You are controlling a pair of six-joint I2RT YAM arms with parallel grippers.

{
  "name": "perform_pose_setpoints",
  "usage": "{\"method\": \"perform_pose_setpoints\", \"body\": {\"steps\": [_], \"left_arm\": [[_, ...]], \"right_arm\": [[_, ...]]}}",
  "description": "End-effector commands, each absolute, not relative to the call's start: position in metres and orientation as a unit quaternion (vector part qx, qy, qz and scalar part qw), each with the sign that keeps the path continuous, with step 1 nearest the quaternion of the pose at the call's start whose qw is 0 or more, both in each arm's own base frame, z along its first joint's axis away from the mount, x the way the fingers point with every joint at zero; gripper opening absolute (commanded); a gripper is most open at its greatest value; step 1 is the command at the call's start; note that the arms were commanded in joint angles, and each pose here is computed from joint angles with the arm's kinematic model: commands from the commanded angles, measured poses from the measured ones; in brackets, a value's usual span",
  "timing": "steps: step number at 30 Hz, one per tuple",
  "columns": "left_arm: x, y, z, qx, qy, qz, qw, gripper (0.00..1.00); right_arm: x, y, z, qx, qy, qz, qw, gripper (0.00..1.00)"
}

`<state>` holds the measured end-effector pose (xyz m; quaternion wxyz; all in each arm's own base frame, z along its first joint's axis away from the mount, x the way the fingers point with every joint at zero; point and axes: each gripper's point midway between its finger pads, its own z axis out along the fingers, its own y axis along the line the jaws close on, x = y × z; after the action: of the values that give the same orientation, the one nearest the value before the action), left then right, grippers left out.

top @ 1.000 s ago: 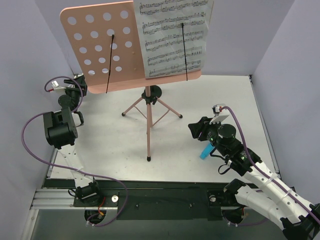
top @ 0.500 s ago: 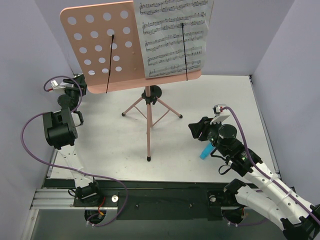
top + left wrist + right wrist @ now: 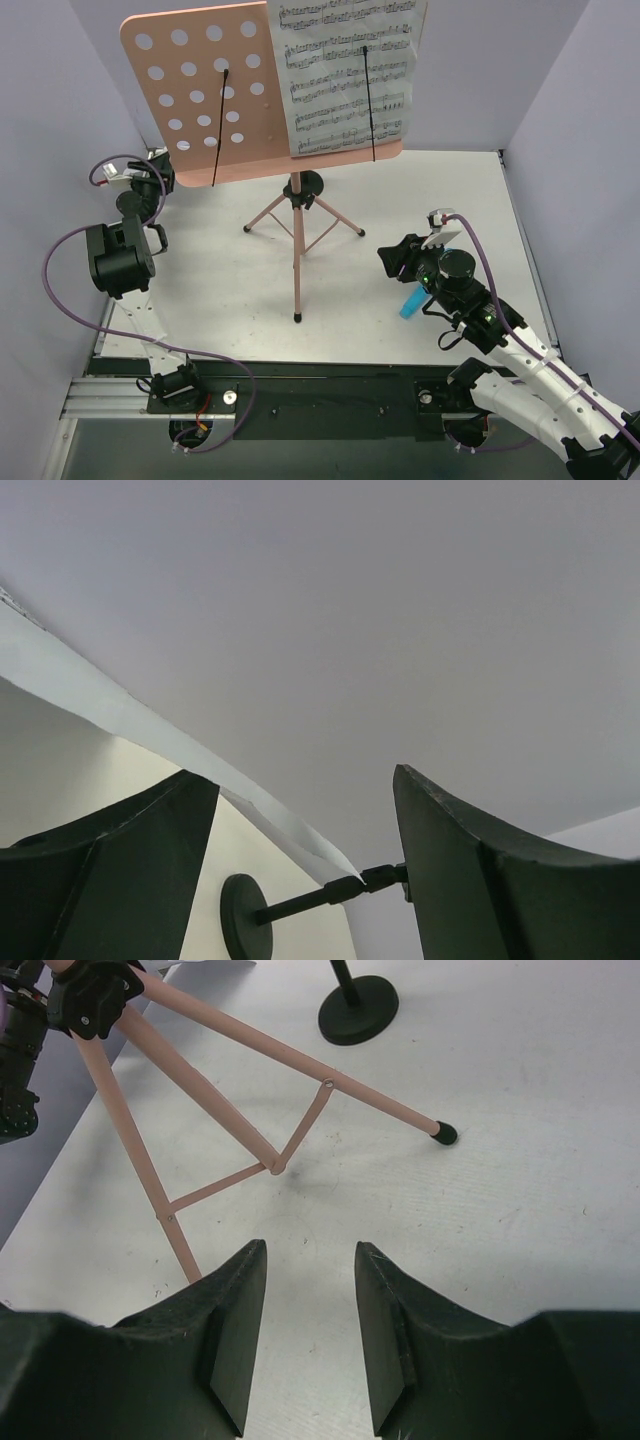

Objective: Set up the instrument practice props

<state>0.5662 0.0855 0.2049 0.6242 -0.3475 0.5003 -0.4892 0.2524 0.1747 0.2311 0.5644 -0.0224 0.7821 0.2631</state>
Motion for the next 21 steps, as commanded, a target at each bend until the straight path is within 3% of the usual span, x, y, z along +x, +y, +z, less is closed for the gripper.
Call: {"method": "perform_pose_setpoints", "body": {"steps": [1,15,21], "left_arm": [[0.542,0.079,0.246,-0.259,0.439,-0.513,0.691,0.8],[0.551,0.086,0.165,-0.338,0.507,-0.472,0.637,0.77],[0.554,0.086,0.142,-0.351,0.529,-0.458,0.622,0.51]], "right_arm": [[0.252,0.176,0.237,-0.018,0.774,0.272,0.571,0.36],[0.252,0.177,0.235,-0.018,0.776,0.272,0.569,0.36],[0.252,0.176,0.236,-0.018,0.775,0.271,0.57,0.36]]}}
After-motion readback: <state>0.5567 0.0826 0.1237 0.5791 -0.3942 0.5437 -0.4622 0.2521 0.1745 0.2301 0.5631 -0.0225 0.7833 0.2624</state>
